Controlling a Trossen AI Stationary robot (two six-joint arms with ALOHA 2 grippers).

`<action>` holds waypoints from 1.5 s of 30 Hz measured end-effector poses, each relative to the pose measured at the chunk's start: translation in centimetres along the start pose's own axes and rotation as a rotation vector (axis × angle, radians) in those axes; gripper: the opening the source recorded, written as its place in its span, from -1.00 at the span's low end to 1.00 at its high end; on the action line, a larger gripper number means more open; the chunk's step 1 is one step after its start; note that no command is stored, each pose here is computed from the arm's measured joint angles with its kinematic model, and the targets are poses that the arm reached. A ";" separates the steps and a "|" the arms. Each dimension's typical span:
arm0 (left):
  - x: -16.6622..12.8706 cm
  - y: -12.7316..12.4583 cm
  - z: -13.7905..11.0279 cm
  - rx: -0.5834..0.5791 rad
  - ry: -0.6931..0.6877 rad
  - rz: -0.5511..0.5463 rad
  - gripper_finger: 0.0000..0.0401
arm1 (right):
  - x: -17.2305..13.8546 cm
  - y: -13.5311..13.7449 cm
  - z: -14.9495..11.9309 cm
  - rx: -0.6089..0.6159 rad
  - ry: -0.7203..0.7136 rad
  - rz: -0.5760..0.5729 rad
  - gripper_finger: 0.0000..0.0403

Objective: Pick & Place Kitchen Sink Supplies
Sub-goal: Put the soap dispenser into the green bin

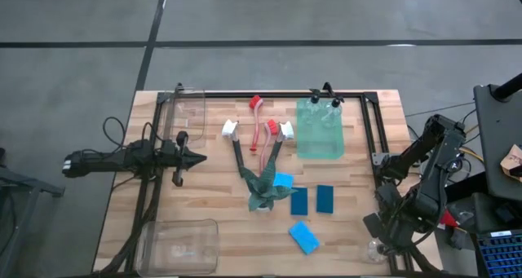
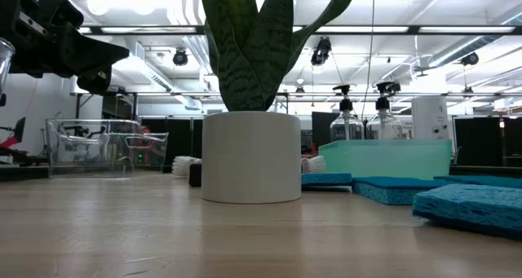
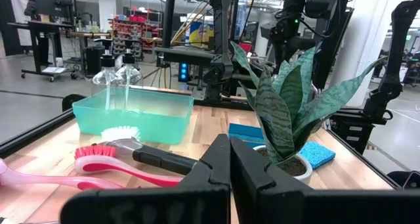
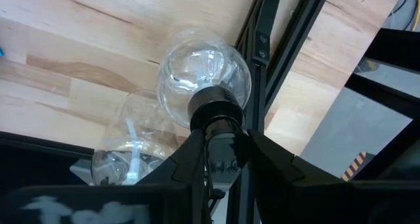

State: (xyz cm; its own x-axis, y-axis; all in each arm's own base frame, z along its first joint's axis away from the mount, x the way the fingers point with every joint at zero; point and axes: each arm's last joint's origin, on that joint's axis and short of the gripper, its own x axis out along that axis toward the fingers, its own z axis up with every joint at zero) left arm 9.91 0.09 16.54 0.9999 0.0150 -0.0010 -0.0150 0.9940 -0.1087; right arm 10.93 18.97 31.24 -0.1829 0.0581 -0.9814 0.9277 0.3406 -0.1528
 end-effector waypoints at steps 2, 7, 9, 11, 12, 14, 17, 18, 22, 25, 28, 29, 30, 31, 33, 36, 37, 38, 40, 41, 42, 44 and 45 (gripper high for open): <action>0.0 0.0 0.0 0.000 0.000 0.000 -1.00 | 0.0 0.0 0.0 -0.004 0.000 0.001 -0.55; 0.0 0.0 0.0 0.000 0.000 0.000 -1.00 | -0.3 0.0 0.0 -0.008 -0.003 0.014 -0.54; 0.0 0.0 0.0 0.000 0.000 -0.001 -1.00 | -0.5 -0.2 0.1 -0.009 -0.001 0.020 -0.56; 0.0 0.0 0.0 0.000 0.000 0.000 -1.00 | -0.8 -0.5 0.3 -0.008 0.001 0.039 -0.56; 0.0 0.0 0.0 0.000 0.000 0.000 -1.00 | -1.1 -0.6 0.4 -0.004 -0.001 0.055 -0.56; 0.0 0.0 0.0 0.000 0.000 0.000 -1.00 | -1.4 -0.8 0.8 0.000 -0.016 0.087 -0.56; 0.0 0.0 0.0 0.000 0.000 0.000 -1.00 | -2.0 -1.1 1.4 0.010 -0.044 0.148 -0.56; 0.0 0.0 0.0 0.000 0.000 0.000 -1.00 | -2.2 -1.2 1.7 0.014 -0.054 0.167 -0.56; 0.0 0.0 0.0 0.000 0.000 0.000 -1.00 | -3.0 -1.6 2.9 0.011 -0.109 0.260 -0.56; 0.0 0.0 0.0 0.000 0.000 0.000 -1.00 | -3.6 -1.8 4.0 0.004 -0.155 0.321 -0.57; 0.0 0.0 0.0 0.000 0.000 0.000 -1.00 | -4.2 -1.7 5.1 -0.002 -0.191 0.359 -0.57; 0.0 0.0 0.0 0.000 0.000 0.000 -1.00 | -4.3 -1.7 5.6 -0.011 -0.208 0.368 -0.57; 0.0 0.0 0.0 0.000 0.000 0.000 -1.00 | -4.5 -1.6 6.0 -0.020 -0.225 0.377 -0.57; 0.0 0.0 0.0 0.000 0.000 0.000 -1.00 | -4.7 -1.6 6.5 -0.031 -0.244 0.385 -0.57; 0.0 0.0 0.0 0.000 0.000 0.000 -1.00 | -5.0 -1.5 7.6 -0.048 -0.277 0.392 -0.57; 0.0 0.0 0.0 0.000 0.000 0.000 -1.00 | -5.4 -1.3 9.3 -0.081 -0.309 0.384 -0.57; 0.0 0.0 0.0 0.000 0.000 0.000 -1.00 | -5.6 -1.3 9.9 -0.093 -0.319 0.381 -0.57; 0.0 0.0 0.0 0.000 0.000 0.000 -1.00 | -5.8 -1.3 10.5 -0.105 -0.328 0.379 -0.57; 0.0 0.0 0.0 0.000 0.000 0.000 -1.00 | -6.4 -1.4 11.7 -0.123 -0.347 0.379 -0.57; 0.0 0.0 0.0 0.000 0.000 0.000 -1.00 | -6.7 -1.4 12.3 -0.132 -0.357 0.379 -0.57; 0.0 0.0 0.0 0.000 0.000 0.000 -1.00 | -7.1 -1.5 12.8 -0.143 -0.368 0.380 -0.57; 0.0 0.0 0.0 0.000 0.000 0.000 -1.00 | -7.9 -1.6 14.0 -0.165 -0.392 0.384 -0.57; 0.0 0.0 0.0 0.000 0.000 0.000 -1.00 | -8.3 -1.7 14.6 -0.170 -0.405 0.386 -0.57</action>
State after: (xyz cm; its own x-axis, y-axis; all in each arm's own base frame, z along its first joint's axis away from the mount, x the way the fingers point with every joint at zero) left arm 9.91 0.08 16.54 0.9999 0.0145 -0.0006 -0.0145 0.9940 -0.1083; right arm 15.63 4.20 38.00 0.3277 -0.1445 -0.9337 0.8313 0.5137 0.2123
